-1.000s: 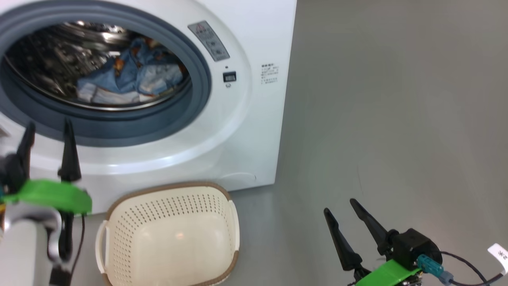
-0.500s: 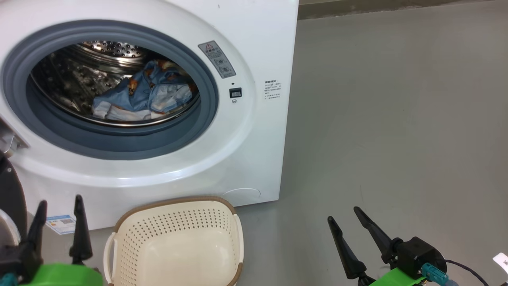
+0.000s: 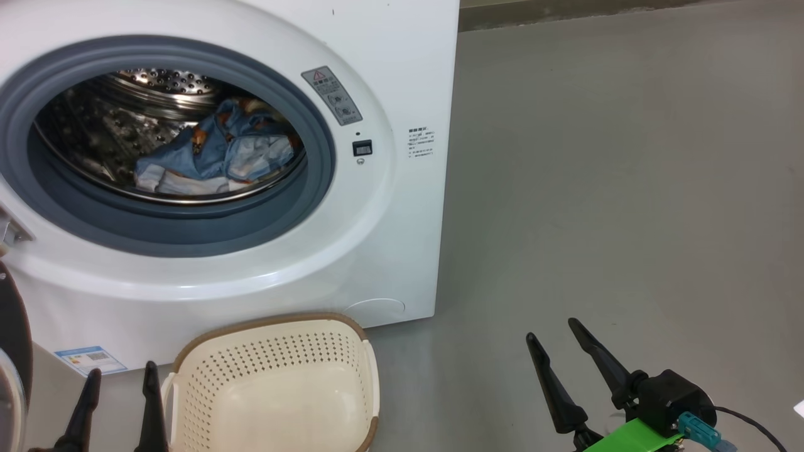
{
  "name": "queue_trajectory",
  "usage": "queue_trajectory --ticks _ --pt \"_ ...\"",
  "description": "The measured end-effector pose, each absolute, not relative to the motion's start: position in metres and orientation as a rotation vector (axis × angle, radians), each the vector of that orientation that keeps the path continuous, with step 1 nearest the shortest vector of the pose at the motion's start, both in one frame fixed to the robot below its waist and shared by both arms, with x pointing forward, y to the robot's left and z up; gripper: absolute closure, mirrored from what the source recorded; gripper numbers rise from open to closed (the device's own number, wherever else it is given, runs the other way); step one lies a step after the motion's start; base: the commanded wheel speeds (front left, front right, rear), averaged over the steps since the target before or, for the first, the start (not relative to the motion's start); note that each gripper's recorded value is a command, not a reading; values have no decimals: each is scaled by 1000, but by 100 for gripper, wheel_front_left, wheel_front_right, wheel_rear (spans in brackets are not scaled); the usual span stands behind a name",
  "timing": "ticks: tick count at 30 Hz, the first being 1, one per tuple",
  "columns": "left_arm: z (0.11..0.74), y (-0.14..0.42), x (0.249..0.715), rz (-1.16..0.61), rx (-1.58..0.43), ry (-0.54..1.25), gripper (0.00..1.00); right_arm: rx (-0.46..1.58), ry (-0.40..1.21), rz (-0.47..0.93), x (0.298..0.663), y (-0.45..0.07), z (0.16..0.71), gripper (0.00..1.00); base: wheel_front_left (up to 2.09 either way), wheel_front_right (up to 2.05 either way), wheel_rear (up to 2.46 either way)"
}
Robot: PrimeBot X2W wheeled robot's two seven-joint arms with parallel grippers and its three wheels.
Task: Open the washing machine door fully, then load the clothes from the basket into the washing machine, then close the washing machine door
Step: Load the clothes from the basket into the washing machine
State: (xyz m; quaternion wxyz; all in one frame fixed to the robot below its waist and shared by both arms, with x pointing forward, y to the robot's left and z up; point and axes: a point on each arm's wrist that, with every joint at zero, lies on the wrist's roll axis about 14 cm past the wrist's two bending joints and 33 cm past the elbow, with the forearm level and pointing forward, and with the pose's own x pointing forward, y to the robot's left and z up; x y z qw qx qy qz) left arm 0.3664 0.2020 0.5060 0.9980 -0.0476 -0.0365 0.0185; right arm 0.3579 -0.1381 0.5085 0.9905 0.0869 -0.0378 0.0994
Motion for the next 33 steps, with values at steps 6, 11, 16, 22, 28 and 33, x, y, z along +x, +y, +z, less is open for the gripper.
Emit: queue_trajectory --ticks 6,11,16,22,28,33 --pt "505 202 358 55 -97 -67 0 168 -98 180 357 -145 515 0 0 0 0" --pt "503 205 353 83 -79 -60 0 161 -105 176 357 -146 517 0 0 0 0" --pt "502 207 351 95 -73 -56 0 163 -99 167 355 -149 515 0 0 0 0" --pt "504 208 350 98 -67 -63 0 161 -112 152 355 -153 518 0 0 0 0" --pt "505 209 349 99 -67 -65 0 159 -116 147 354 -154 519 0 0 0 0" --pt "505 209 348 101 -67 -67 0 160 -119 148 354 -154 520 0 0 0 0"
